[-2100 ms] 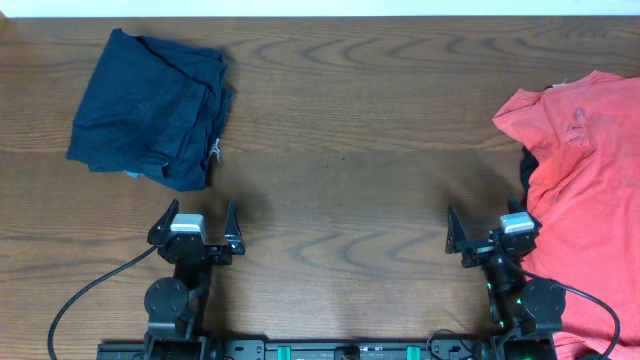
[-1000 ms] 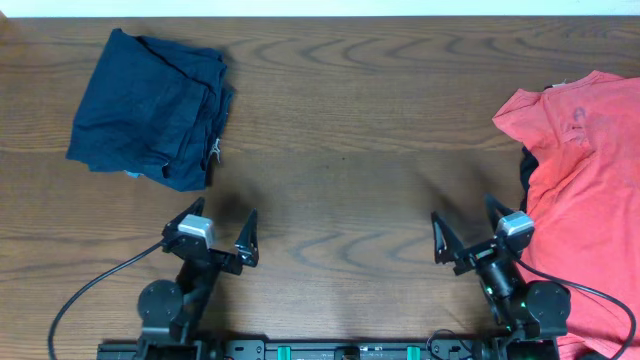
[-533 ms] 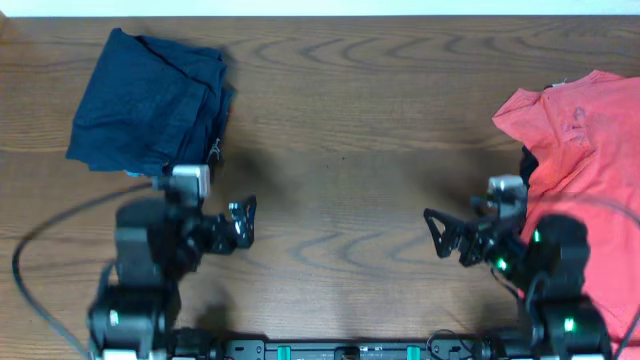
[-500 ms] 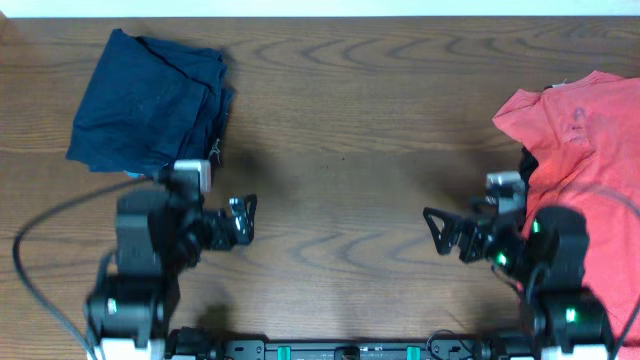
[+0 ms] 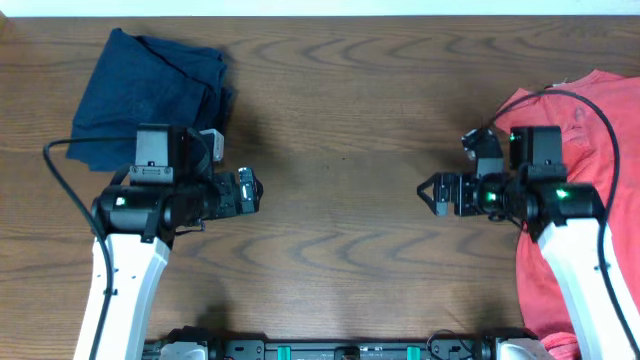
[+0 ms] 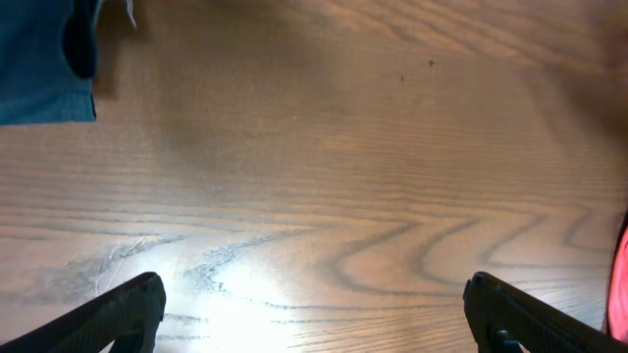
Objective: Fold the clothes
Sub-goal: 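Reach the right gripper to the coral t-shirt and grasp its edge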
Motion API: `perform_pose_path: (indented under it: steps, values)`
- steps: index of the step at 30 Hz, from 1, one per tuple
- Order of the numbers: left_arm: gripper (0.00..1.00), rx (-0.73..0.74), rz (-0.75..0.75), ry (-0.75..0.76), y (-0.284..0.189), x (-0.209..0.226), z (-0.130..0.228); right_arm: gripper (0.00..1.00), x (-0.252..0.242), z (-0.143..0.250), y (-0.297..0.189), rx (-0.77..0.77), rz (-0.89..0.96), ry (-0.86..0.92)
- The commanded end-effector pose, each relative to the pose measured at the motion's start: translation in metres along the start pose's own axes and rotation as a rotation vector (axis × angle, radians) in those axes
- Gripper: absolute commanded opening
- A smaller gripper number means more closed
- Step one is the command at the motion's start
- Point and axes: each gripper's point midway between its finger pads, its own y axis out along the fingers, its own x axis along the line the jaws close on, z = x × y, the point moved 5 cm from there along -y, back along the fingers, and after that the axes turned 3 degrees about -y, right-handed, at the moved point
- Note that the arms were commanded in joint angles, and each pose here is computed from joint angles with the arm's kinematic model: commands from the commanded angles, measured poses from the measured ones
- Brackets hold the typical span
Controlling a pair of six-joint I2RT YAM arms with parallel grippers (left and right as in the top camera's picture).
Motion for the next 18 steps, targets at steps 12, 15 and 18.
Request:
perform_pose_path:
  steps: [12,15,18]
  values:
    - [0.98,-0.028,0.026,0.012,-0.003,-0.006,-0.009,0.87,-0.172,-0.122,-0.007,-0.36,0.44,0.378]
    - [0.98,-0.027,0.026,0.012,-0.002,-0.006,-0.008,0.82,-0.205,-0.121,0.0,-0.376,0.469,0.425]
    - [0.98,-0.032,0.028,0.014,-0.003,-0.006,-0.009,0.79,-0.24,-0.11,0.009,-0.369,0.487,0.501]
